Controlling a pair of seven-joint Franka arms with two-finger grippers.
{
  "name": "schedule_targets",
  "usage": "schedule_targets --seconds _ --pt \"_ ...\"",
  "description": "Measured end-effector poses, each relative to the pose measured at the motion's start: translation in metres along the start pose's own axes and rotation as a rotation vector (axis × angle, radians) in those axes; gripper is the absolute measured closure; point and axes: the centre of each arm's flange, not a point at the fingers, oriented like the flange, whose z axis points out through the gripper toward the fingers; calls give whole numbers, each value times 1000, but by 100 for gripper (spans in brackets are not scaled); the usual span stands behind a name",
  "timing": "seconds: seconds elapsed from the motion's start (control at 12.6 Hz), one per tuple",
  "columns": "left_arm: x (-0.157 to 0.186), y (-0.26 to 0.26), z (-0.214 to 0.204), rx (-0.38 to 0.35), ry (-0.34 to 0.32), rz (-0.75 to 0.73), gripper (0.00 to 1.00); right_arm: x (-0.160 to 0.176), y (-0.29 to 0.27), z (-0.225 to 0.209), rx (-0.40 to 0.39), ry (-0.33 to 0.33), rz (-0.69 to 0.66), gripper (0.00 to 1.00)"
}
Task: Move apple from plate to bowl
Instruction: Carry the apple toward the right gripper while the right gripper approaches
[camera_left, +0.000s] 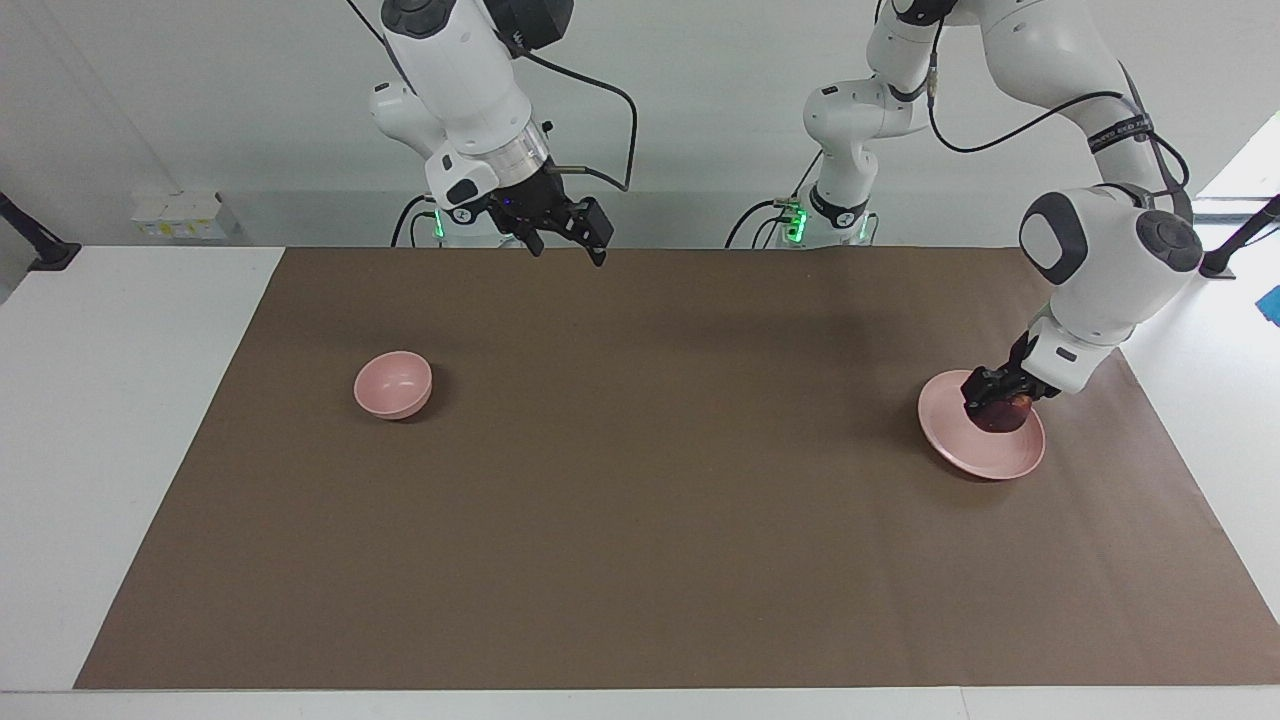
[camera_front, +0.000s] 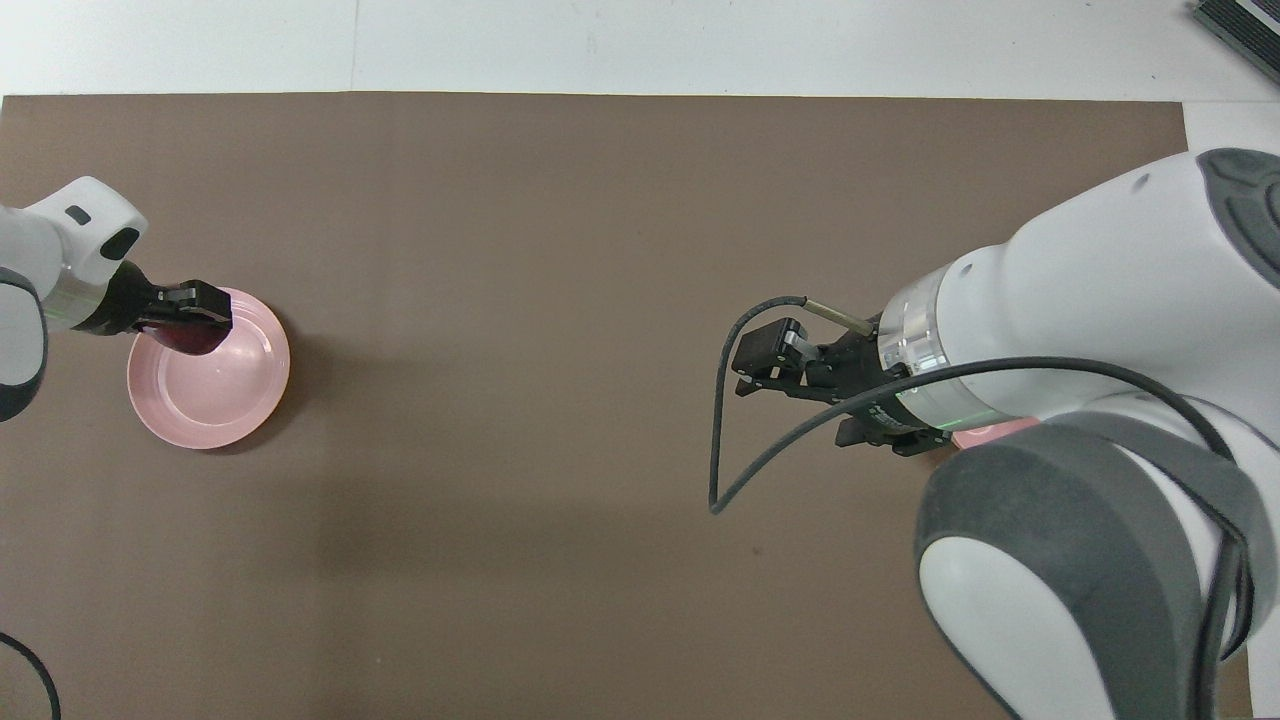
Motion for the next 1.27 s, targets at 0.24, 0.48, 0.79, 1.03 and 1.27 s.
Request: schedule_targets --seconds 0.24,0.48,0.79,1.03,1.27 --pt "-14 19 -65 -117 42 -65 27 -5 -10 6 96 -70 167 0" --pt "-29 42 -101 -258 49 -127 27 -6 -19 17 216 -175 350 0" --pt "-32 78 -107 -462 27 -161 27 -16 -38 36 334 -270 597 0" --pt "-35 103 -108 -555 -3 -157 27 -22 -51 39 389 -302 779 0" --pt "-46 126 -116 -656 -55 -143 27 -17 -53 37 418 -324 944 0"
